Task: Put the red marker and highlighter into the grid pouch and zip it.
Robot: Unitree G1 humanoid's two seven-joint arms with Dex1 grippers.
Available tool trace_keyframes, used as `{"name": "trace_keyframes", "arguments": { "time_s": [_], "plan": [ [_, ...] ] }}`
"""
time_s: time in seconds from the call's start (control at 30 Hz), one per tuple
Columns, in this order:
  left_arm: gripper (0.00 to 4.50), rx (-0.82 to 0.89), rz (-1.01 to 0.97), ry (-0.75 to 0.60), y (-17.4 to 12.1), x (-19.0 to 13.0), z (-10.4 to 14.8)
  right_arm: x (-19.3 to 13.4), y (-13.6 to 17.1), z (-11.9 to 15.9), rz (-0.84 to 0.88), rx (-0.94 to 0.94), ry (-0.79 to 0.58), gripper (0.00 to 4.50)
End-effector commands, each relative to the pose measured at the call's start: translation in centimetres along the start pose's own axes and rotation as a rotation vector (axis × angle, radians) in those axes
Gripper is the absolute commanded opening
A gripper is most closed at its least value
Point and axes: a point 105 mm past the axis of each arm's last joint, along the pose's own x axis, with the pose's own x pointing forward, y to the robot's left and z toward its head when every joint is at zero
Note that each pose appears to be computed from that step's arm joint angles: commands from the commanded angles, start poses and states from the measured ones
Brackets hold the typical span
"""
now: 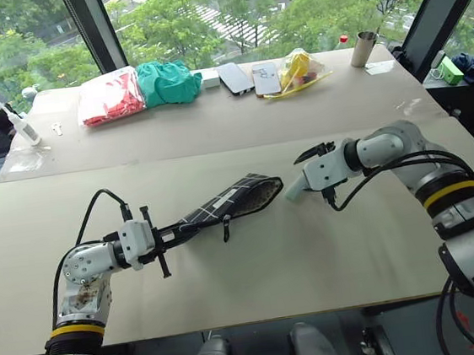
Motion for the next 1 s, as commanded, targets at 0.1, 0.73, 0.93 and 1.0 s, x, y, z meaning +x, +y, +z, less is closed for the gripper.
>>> {"name": "trace_keyframes", "arguments": {
  "time_s": [0.1,0.73,0.93,1.0],
  "plan": [
    [0.00,0.028,0.027,-0.008,0.4,-0.5,0.8,0.6,-0.1,0.1,0.108,-0.060,0.003,3.42],
    [0.00,0.031,0.081,-0.002,0.3,-1.1,1.4,4.0,0.1,0.9,0.399,-0.259,0.145,2.00],
    [0.00,0.034,0.087,-0.004,0.6,-1.0,1.4,3.6,0.5,0.5,0.381,-0.190,0.121,1.00],
    [0.00,0.038,0.087,-0.009,0.8,-0.8,1.4,3.5,-0.1,0.3,0.319,-0.138,0.115,1.00]
  ]
}}
